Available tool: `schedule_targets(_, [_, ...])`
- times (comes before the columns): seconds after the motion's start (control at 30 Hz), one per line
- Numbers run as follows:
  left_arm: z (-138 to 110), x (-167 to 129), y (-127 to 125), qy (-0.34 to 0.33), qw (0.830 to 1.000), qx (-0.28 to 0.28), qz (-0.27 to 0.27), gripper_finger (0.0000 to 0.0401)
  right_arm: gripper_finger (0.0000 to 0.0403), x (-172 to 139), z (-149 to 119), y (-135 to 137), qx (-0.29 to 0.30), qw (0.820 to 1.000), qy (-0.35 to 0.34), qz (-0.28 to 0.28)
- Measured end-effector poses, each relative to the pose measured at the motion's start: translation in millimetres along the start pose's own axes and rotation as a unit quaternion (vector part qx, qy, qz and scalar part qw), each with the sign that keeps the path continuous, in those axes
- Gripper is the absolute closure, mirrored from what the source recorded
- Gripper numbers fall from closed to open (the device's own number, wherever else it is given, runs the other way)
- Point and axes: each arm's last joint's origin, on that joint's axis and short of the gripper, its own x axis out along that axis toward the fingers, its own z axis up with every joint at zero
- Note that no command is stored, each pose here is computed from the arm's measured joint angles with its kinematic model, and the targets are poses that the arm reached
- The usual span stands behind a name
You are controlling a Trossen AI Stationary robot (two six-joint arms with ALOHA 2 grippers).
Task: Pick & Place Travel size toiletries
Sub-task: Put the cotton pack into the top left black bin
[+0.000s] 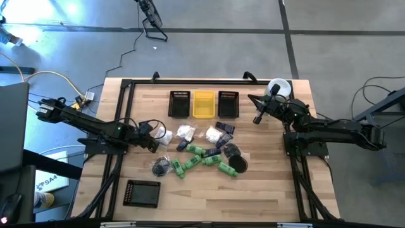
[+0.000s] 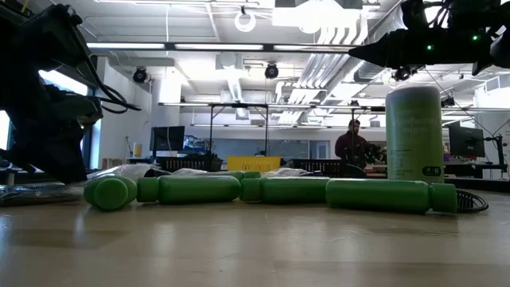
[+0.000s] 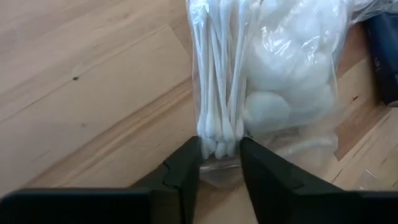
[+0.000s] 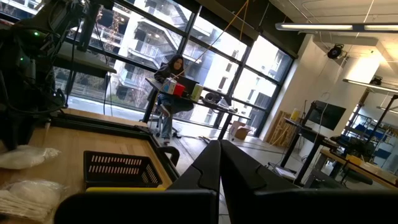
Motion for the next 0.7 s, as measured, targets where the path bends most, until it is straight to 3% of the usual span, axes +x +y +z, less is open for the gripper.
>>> schedule_targets(0.2, [0.1,0.2,0.1,-0.003,1.0,0.0,0.001,0.0386,0.0401,0.0,0.0,0.0,0.004,1.0,0.0,0.0])
schedule_targets(0.43, [2.9,0.2,-4.0,-0.028,0.999,-0.006,-0.017,0.0383,0.0401,0.0,0.0,0.0,0.005,1.0,0.0,0.0])
schedule_targets(0.57, [12.4,-6.2,-18.5,-0.066,0.995,0.027,-0.065,0.0394,0.0401,0.0,0.0,0.0,0.005,1.0,0.0,0.0])
schedule_targets(0.7, [16.9,-11.1,-24.4,-0.073,0.994,0.05,-0.071,0.0393,0.0401,0.0,0.0,0.0,0.006,1.0,0.0,0.0])
